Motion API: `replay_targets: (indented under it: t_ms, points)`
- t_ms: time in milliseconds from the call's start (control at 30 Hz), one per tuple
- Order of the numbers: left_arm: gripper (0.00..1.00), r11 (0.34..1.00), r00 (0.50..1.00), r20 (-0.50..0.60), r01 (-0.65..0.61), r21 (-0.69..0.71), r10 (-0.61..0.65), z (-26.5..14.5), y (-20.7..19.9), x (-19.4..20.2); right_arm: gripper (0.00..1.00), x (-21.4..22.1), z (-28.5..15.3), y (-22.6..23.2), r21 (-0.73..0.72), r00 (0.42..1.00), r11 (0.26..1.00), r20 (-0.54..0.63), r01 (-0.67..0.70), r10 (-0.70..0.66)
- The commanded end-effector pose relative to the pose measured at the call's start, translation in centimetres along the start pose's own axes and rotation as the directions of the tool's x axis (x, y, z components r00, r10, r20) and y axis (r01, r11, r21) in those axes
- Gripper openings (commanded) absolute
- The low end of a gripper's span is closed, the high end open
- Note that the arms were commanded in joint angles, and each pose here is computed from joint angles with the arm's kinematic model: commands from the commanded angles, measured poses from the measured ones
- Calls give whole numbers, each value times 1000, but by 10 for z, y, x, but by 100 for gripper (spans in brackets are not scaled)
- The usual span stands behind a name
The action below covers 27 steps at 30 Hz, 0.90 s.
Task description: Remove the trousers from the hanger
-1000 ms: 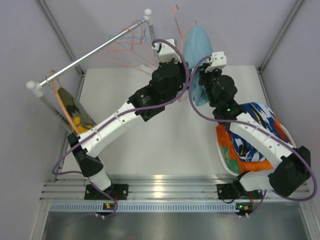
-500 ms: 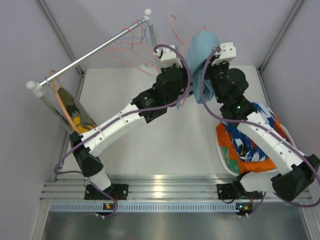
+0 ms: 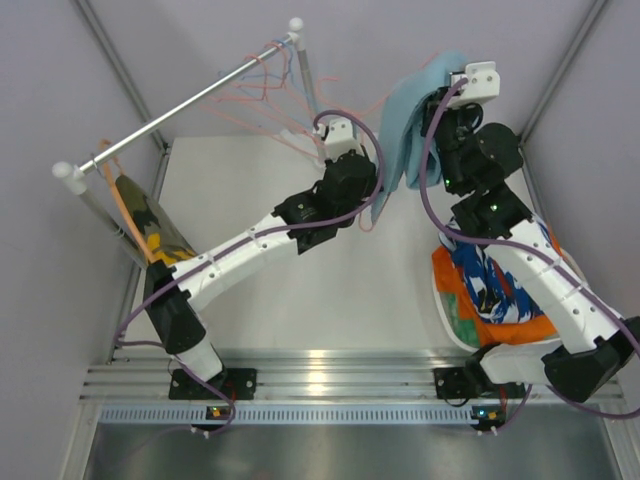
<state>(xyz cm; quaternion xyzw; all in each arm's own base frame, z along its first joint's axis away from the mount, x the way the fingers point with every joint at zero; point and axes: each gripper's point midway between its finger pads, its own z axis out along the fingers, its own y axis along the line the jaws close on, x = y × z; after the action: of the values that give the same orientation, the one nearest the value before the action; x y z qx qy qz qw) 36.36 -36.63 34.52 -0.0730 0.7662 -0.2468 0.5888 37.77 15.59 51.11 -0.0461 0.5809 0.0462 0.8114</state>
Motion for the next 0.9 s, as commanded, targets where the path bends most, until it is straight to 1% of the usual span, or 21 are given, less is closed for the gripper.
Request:
replay_targets:
  t_ms: [0, 300, 500, 533, 633, 733, 767, 800, 867]
  points:
    - [0, 1000, 999, -42, -16, -9, 15, -10, 12, 8, 0, -144, -27, -52, 113, 916, 983, 391, -147, 92]
    - [0, 998, 990, -129, -60, -24, 56, -9, 33, 48, 0, -181, -57, -88, 233, 896, 967, 444, -103, -11]
    - [0, 996, 988, -137, -83, -38, 78, -9, 42, 55, 0, -193, -82, -111, 304, 898, 950, 435, -73, -71]
    - [0, 996, 988, -136, -84, -39, 78, -9, 42, 54, 0, -189, -85, -115, 326, 908, 945, 406, -37, -104]
    - [0, 995, 987, -139, -91, -34, 86, -8, 43, 55, 0, -185, -102, -132, 389, 925, 921, 355, -11, -139]
    - [0, 995, 987, -138, -92, -29, 87, -8, 45, 54, 0, -175, -125, -153, 464, 940, 884, 276, 54, -203]
    - [0, 995, 986, -142, -93, -26, 88, -8, 45, 55, 0, -167, -132, -161, 496, 950, 865, 231, 72, -211]
    - [0, 995, 986, -143, -94, -26, 89, -8, 46, 54, 0, -170, -145, -170, 518, 951, 853, 225, 68, -212]
    - [0, 995, 985, -145, -94, -23, 89, -8, 47, 54, 0, -163, -159, -183, 563, 957, 820, 168, 103, -236]
